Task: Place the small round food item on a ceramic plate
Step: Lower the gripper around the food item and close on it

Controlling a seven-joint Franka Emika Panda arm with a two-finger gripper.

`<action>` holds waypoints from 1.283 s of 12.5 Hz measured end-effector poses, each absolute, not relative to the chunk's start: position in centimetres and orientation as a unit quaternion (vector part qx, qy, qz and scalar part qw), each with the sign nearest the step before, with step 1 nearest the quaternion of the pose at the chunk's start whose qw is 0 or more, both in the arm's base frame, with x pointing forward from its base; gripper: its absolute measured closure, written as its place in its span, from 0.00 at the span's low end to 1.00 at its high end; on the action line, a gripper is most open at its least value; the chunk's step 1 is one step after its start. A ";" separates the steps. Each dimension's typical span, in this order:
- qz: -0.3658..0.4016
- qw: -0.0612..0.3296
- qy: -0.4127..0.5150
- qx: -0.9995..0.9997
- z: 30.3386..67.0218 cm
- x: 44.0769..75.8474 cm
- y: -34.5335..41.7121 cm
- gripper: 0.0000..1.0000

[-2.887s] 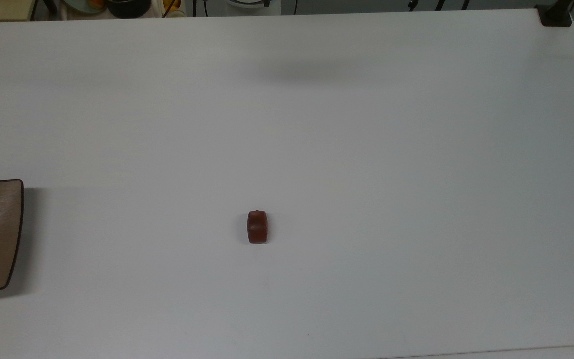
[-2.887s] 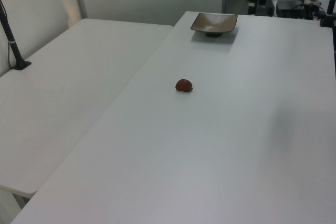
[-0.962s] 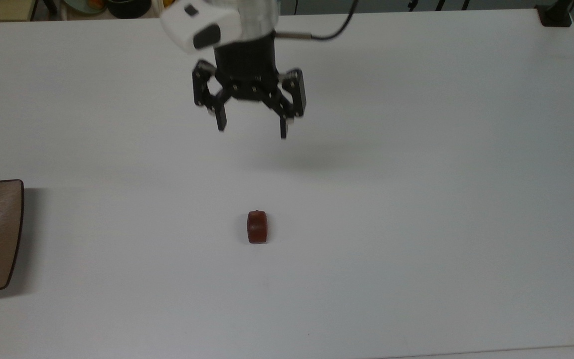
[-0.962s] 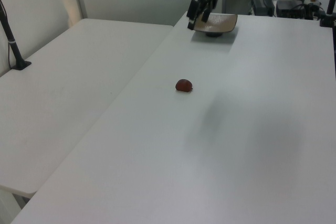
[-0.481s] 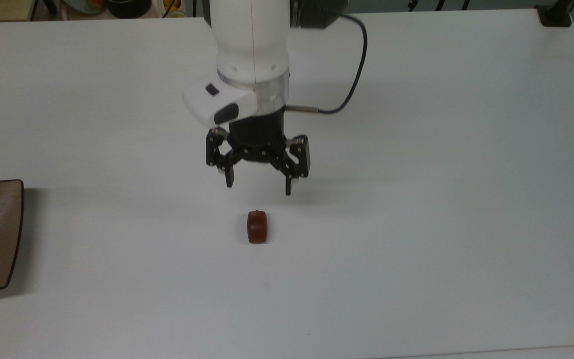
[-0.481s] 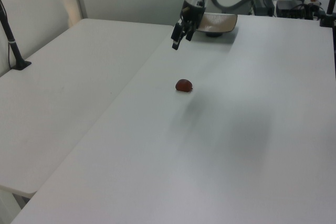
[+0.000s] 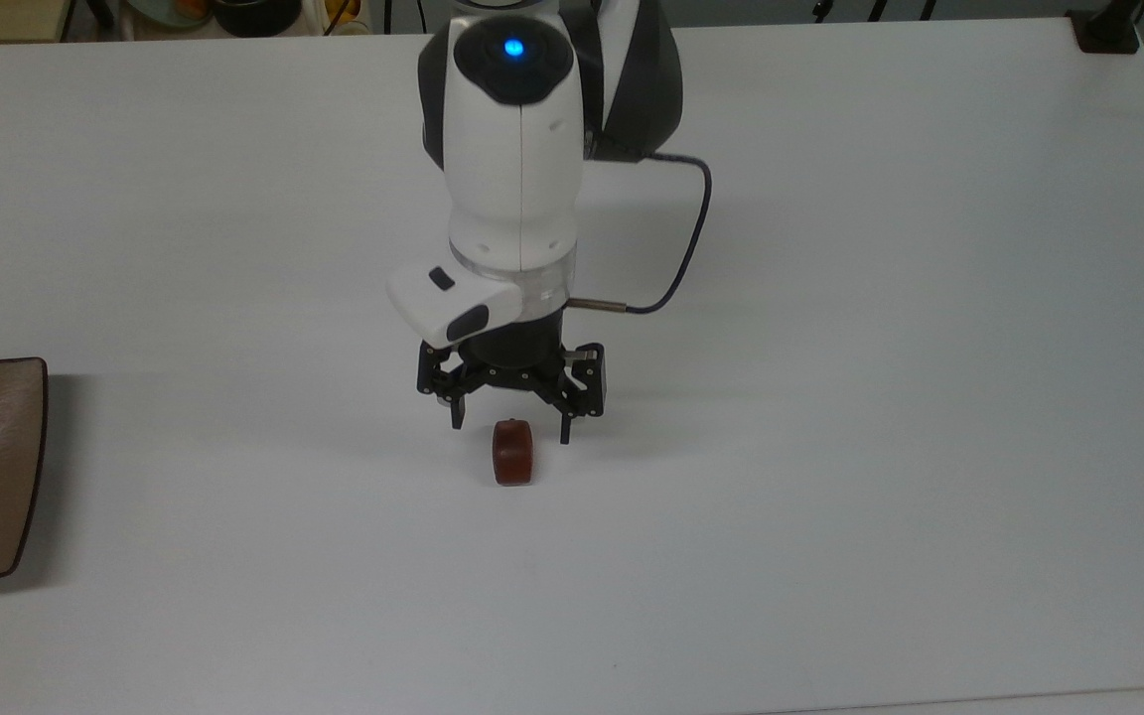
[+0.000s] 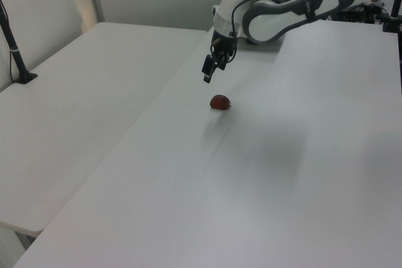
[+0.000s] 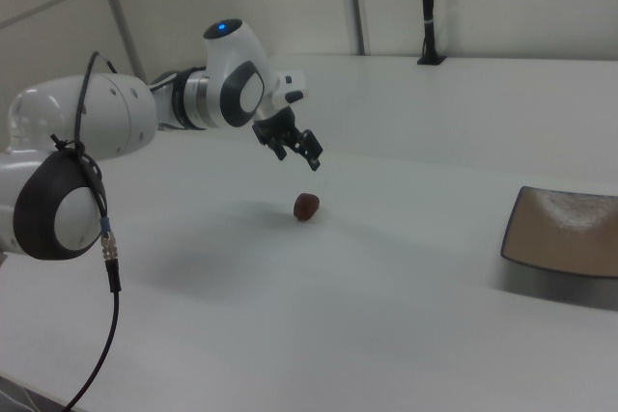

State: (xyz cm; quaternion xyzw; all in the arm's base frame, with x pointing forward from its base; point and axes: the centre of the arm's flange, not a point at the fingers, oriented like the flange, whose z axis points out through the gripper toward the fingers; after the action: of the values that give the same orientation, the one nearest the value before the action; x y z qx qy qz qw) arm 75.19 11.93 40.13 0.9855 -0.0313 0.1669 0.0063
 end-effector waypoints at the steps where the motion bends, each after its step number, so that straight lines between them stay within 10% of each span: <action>1: 0.161 0.010 -0.029 0.986 39.1 75.3 11.9 0.00; 13: 0.144 0.031 -0.001 0.989 31.2 75.5 13.1 0.00; 16: 0.143 0.031 0.000 0.989 31.0 75.4 13.2 0.13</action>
State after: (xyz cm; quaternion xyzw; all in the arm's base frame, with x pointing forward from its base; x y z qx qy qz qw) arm 75.40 13.24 31.05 0.9893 0.0000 0.1426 0.0312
